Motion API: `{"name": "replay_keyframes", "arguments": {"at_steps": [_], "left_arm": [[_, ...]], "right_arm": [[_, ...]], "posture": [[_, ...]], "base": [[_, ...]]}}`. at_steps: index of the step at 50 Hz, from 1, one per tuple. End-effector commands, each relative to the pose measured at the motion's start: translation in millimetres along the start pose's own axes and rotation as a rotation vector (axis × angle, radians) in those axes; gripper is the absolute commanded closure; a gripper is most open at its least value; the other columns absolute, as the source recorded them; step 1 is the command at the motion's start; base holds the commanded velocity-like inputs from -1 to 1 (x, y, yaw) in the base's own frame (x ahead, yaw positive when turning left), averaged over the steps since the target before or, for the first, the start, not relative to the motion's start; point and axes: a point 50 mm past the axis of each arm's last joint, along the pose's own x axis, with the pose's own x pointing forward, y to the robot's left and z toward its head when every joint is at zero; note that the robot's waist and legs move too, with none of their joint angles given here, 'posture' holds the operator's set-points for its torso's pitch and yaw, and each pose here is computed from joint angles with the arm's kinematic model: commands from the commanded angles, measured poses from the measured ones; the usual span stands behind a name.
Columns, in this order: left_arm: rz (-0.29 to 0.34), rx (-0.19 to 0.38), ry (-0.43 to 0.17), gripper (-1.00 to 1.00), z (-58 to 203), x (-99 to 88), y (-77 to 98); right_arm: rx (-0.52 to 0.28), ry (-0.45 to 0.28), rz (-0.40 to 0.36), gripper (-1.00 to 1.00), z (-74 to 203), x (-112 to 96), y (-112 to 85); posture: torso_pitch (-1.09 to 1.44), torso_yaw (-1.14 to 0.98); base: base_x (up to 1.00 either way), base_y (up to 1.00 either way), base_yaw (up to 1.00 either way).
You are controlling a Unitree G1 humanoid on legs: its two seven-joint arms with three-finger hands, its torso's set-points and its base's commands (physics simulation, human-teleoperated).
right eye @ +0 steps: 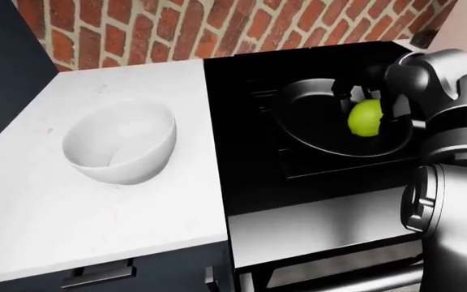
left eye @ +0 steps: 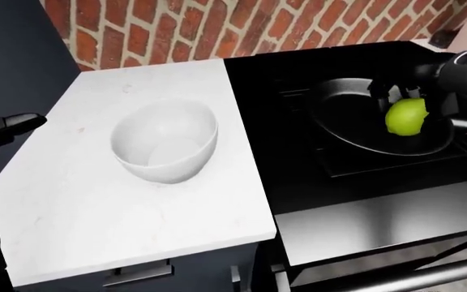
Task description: Pick the lemon from the pan and place it in the bowl.
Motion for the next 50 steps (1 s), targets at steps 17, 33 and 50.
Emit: {"name": "replay_keyframes", "arguments": {"at_steps": [17, 33, 50], "left_arm": [[-0.007, 0.002, -0.097, -1.00, 22, 5.4, -0.6], [-0.007, 0.001, -0.097, -1.00, 23, 6.2, -0.7], [0.003, 0.003, -0.099, -1.00, 23, 5.8, 3.7]], "right_arm": [[-0.007, -0.060, -0.172, 1.00, 13, -21, -57.8], [0.013, -0.159, -0.258, 1.00, 34, -33, -92.3], [0.029, -0.341, -0.364, 1.00, 84, -46, -140.3]], "posture": [[0.00, 0.00], [0.00, 0.00], [0.00, 0.00]], "base": [[0.00, 0.00, 0.00], [0.00, 0.00, 0.00], [0.00, 0.00, 0.00]]}}
